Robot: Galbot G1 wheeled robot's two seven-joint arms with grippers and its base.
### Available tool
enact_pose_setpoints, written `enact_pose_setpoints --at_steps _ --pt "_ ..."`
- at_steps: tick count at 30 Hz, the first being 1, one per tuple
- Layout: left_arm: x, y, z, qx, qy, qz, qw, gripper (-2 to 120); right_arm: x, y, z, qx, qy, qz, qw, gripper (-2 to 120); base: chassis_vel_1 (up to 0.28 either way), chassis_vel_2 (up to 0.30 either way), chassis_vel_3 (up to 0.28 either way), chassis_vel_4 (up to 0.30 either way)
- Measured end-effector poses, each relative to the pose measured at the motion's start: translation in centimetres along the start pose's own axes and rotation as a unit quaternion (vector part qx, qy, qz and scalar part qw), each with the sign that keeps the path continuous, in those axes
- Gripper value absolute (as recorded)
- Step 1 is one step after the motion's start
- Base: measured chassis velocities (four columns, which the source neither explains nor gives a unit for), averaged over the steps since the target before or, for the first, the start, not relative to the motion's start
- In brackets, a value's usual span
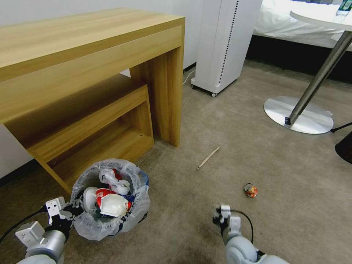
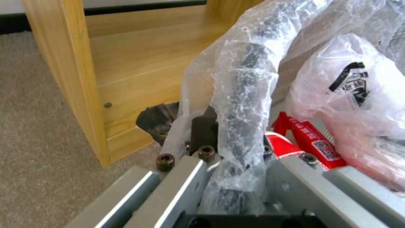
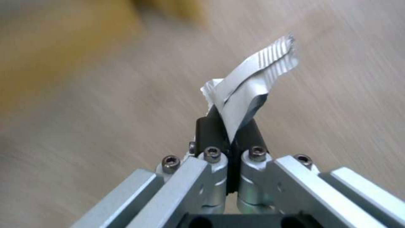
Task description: Pick up the trash bin and place the garbage on the floor into it.
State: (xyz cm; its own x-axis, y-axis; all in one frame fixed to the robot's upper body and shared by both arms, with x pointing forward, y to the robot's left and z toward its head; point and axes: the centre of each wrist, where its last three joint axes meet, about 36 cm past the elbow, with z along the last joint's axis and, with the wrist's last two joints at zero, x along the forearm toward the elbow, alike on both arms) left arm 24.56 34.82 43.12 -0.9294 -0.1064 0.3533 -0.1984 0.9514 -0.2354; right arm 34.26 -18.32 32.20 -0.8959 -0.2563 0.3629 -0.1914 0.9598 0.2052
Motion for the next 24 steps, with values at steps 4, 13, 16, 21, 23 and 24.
enact_pose_setpoints --at_steps 4,13,16,21,23,24 --pt "0.1 -0.2 -0.1 0.0 0.0 0.002 1.0 1 0.6 2.5 -5.2 -0.003 -0.069 -0.097 0.993 0 0.0 0.0 0.0 0.0" --pt "0.6 -0.9 -0.9 -0.004 -0.001 0.008 1.0 1 3.3 11.3 -16.9 0.007 -0.079 -0.335 0.939 0 0.0 0.0 0.0 0.0" --pt "0.7 -1.0 -1.0 -0.004 -0.003 0.01 0.9999 1 3.2 13.7 -18.4 0.024 -0.059 -0.361 0.93 0 0.0 0.0 0.0 0.0" --pt "0.9 -1.2 -1.0 -0.003 -0.004 0.009 0.9999 1 1.9 17.2 -18.3 0.042 -0.003 -0.36 0.932 0 0.0 0.0 0.0 0.0" --pt "1.0 -1.2 -1.1 -0.003 -0.004 0.009 0.9999 1 0.7 20.0 -17.6 0.053 0.026 -0.353 0.934 0 0.0 0.0 0.0 0.0" --pt "1.1 -1.3 -1.1 -0.003 -0.006 0.009 0.9999 1 0.4 21.4 -17.2 0.055 0.035 -0.352 0.934 0 0.0 0.0 0.0 0.0"
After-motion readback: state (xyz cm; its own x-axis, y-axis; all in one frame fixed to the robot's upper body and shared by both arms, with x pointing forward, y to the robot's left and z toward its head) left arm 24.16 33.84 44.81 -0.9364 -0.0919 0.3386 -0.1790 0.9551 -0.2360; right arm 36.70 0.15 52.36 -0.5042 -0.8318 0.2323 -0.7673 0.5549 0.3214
